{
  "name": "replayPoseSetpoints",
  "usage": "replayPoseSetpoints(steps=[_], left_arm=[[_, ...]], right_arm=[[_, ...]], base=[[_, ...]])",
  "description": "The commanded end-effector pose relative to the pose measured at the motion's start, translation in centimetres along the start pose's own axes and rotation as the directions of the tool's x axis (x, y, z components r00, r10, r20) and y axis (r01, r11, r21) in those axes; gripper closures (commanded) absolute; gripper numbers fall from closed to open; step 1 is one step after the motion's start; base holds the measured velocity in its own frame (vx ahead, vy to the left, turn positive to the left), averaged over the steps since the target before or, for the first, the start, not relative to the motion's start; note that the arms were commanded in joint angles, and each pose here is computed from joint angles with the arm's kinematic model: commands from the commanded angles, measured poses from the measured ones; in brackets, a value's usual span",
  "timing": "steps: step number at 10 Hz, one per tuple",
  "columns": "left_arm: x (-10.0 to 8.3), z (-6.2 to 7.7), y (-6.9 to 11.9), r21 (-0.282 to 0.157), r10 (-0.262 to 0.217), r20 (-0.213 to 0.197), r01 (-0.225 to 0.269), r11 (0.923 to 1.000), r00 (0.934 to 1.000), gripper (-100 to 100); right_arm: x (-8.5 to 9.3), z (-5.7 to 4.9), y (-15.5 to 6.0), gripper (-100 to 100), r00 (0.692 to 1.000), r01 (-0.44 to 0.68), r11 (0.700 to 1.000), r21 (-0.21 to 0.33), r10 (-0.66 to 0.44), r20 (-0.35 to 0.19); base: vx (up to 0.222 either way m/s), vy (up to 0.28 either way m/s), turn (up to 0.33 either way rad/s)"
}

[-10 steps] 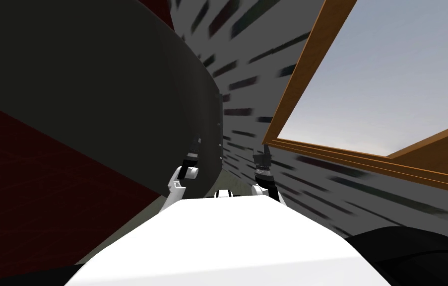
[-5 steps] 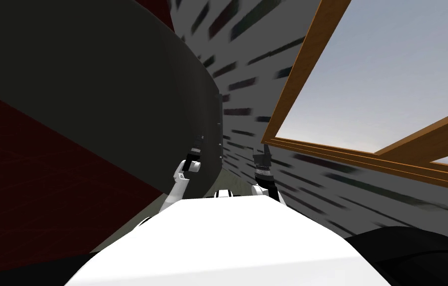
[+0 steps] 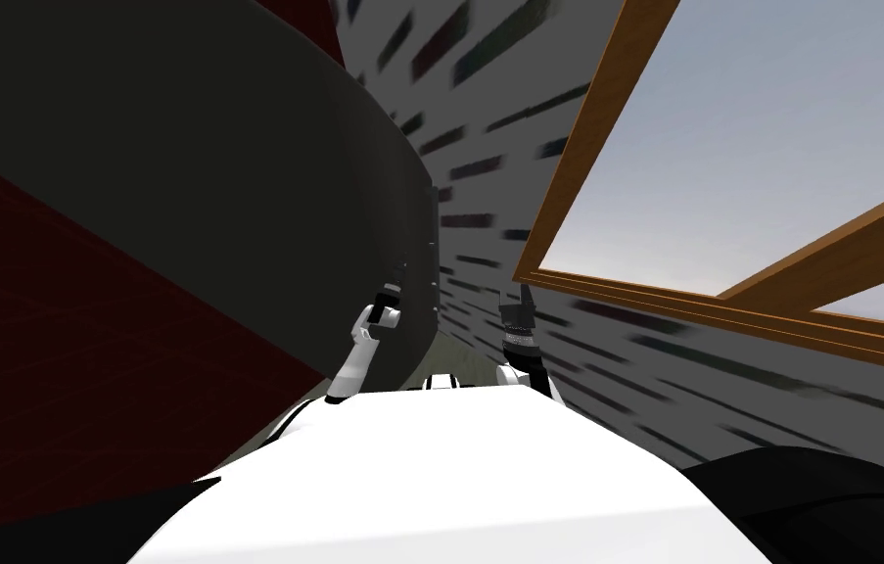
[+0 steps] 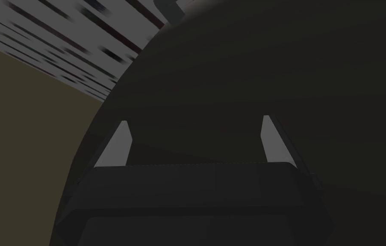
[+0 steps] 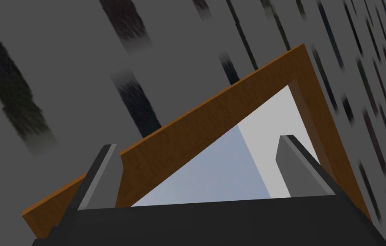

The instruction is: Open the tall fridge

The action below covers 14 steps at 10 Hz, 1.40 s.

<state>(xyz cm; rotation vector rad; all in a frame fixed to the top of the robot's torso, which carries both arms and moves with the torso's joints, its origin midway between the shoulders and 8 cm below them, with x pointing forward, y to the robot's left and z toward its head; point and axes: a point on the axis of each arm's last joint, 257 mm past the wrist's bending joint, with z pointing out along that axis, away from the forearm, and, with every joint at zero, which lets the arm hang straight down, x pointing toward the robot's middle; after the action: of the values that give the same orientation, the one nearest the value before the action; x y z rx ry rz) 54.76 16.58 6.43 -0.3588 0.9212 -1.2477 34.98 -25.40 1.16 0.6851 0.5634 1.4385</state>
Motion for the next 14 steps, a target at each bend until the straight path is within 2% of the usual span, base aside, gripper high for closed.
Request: replayPoseSetpoints(steps=[1,2,3,4,6,7,8,9,10,11,12,13,14], left_arm=[[0.3,1.9,-0.6,0.014,0.006,-0.009,-0.006,0.9999,0.9999,-100],[0.9,2.8,0.7,-0.019,0.014,-0.027,-0.015,0.9997,0.9995,-100],[0.9,3.9,-0.3,0.004,0.016,-0.027,-0.015,0.9999,0.9995,-100],[1.5,4.5,1.2,-0.036,0.024,-0.045,-0.025,0.9990,0.9987,-100],[1.5,5.9,0.0,-0.010,0.026,-0.044,-0.026,0.9996,0.9987,-100],[2.1,6.7,1.3,-0.045,0.034,-0.062,-0.037,0.9983,0.9975,-100],[2.1,7.6,0.5,-0.029,0.036,-0.062,-0.038,0.9988,0.9974,-100],[2.6,8.4,1.5,-0.061,0.044,-0.079,-0.049,0.9970,0.9959,-100],[2.7,9.4,0.8,-0.047,0.047,-0.080,-0.050,0.9976,0.9957,-100],[3.2,10.1,1.8,-0.081,0.053,-0.096,-0.061,0.9949,0.9939,-100],[3.3,10.9,1.4,-0.073,0.056,-0.098,-0.063,0.9953,0.9936,-100],[3.7,11.7,1.9,-0.097,0.062,-0.112,-0.074,0.9925,0.9918,-100],[3.8,12.4,1.5,-0.090,0.065,-0.113,-0.075,0.9931,0.9915,-100]], right_arm=[[0.0,0.0,0.0,0,1.000,0.000,1.000,0.000,0.000,0.000],[0.0,0.0,0.0,0,1.000,0.000,1.000,0.000,0.000,0.000],[0.0,0.0,0.0,0,1.000,0.000,1.000,0.000,0.000,0.000],[0.0,0.0,0.0,0,1.000,0.000,1.000,0.000,0.000,0.000],[0.0,0.0,0.0,0,1.000,0.000,1.000,0.000,0.000,0.000],[0.0,0.0,0.0,0,1.000,0.000,1.000,0.000,0.000,0.000],[0.0,0.0,0.0,0,1.000,0.000,1.000,0.000,0.000,0.000],[0.0,0.0,0.0,0,1.000,0.000,1.000,0.000,0.000,0.000],[0.0,0.0,0.0,0,1.000,0.000,1.000,0.000,0.000,0.000],[0.0,0.0,0.0,0,1.000,0.000,1.000,0.000,0.000,0.000],[0.0,0.0,0.0,0,1.000,0.000,1.000,0.000,0.000,0.000],[0.0,0.0,0.0,0,1.000,0.000,1.000,0.000,0.000,0.000],[0.0,0.0,0.0,0,1.000,0.000,1.000,0.000,0.000,0.000]], base=[[-0.016,0.005,0.005],[-0.027,0.011,-0.032],[-0.030,0.009,-0.028],[-0.037,0.008,-0.040],[-0.020,0.003,-0.010],[-0.019,0.000,-0.031],[-0.020,0.001,-0.027],[-0.020,0.003,-0.043],[-0.018,0.001,-0.024],[-0.017,-0.005,-0.039],[-0.013,-0.005,-0.019],[-0.011,-0.009,-0.038],[-0.007,-0.008,-0.019]])
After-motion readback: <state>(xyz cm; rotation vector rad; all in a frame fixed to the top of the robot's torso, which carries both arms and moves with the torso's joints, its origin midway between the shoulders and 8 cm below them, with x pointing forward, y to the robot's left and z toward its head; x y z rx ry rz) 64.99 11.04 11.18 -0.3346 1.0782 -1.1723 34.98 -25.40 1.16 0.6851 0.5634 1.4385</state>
